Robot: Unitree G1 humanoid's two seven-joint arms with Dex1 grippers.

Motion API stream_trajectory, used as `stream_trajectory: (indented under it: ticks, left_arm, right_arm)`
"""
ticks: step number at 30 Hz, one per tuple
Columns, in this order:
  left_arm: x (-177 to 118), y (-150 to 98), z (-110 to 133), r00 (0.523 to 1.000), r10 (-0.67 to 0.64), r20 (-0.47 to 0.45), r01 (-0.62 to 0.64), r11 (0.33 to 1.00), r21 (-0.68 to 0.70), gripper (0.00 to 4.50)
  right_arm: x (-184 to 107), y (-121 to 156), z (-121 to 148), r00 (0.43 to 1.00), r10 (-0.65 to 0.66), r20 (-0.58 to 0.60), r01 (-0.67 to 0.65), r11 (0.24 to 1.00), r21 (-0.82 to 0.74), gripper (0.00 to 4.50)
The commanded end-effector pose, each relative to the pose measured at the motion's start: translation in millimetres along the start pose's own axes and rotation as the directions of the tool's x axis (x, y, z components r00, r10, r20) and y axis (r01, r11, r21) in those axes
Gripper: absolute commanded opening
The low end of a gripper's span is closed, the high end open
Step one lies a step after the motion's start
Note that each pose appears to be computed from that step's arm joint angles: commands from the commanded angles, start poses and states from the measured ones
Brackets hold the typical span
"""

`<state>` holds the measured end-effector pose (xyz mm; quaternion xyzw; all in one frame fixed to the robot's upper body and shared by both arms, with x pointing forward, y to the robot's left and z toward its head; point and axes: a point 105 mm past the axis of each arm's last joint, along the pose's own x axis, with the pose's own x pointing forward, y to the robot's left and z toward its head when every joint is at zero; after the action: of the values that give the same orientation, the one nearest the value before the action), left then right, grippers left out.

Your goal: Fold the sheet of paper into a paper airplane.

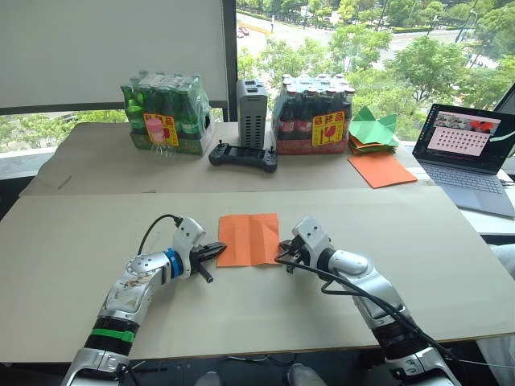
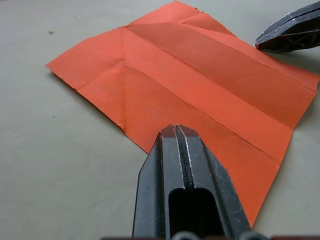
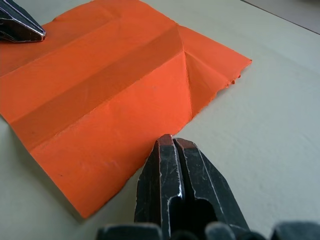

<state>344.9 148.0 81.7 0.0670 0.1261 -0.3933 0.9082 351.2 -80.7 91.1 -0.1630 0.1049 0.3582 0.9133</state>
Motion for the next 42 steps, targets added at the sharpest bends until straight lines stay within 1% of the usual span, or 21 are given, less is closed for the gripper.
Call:
stream_trajectory:
  ticks: [1,5,8,12,16,22,31,35,42]
  left_arm:
    - [0,-4,-15,0.999,-0.005,-0.05,0.004,1.0,-0.013,0.0]
    - [0,-5,-15,0.999,-0.003,-0.051,0.002,1.0,-0.014,0.0]
    - [-1,-4,-15,0.999,-0.001,-0.05,0.0,1.0,-0.016,0.0]
    - [0,-5,-15,0.999,-0.003,-0.052,0.002,1.0,-0.013,0.0]
    - [1,-6,-14,0.999,-0.006,-0.049,0.005,1.0,-0.011,0.0]
    - [1,-7,-13,0.999,-0.005,-0.044,0.004,1.0,-0.009,0.0]
    - [-1,-10,-13,0.999,-0.003,-0.042,0.002,1.0,-0.01,0.0]
    - [0,-11,-12,0.999,-0.004,-0.039,0.003,1.0,-0.01,0.0]
    - [0,-12,-12,0.999,-0.004,-0.04,0.003,1.0,-0.01,0.0]
  right_arm:
    - [2,1,9,0.999,0.013,0.03,-0.013,1.0,0.018,0.01]
    - [1,-4,11,0.999,-0.007,0.04,0.006,1.0,0.021,0.01]
    - [3,-16,12,0.996,-0.072,0.043,0.075,0.994,-0.079,0.01]
    - [10,-26,13,0.994,-0.104,0.043,0.107,0.99,-0.089,0.01]
    - [16,-31,14,0.993,-0.109,0.047,0.113,0.987,-0.113,0.01]
    - [25,-29,13,0.995,-0.092,0.045,0.097,0.985,-0.144,0.01]
    - [34,-39,18,0.992,-0.113,0.057,0.12,0.982,-0.147,0.01]
    - [38,-35,23,0.994,-0.084,0.077,0.094,0.986,-0.139,0.01]
    - [39,-20,32,0.993,0.007,0.122,0.005,0.995,-0.096,0.01]
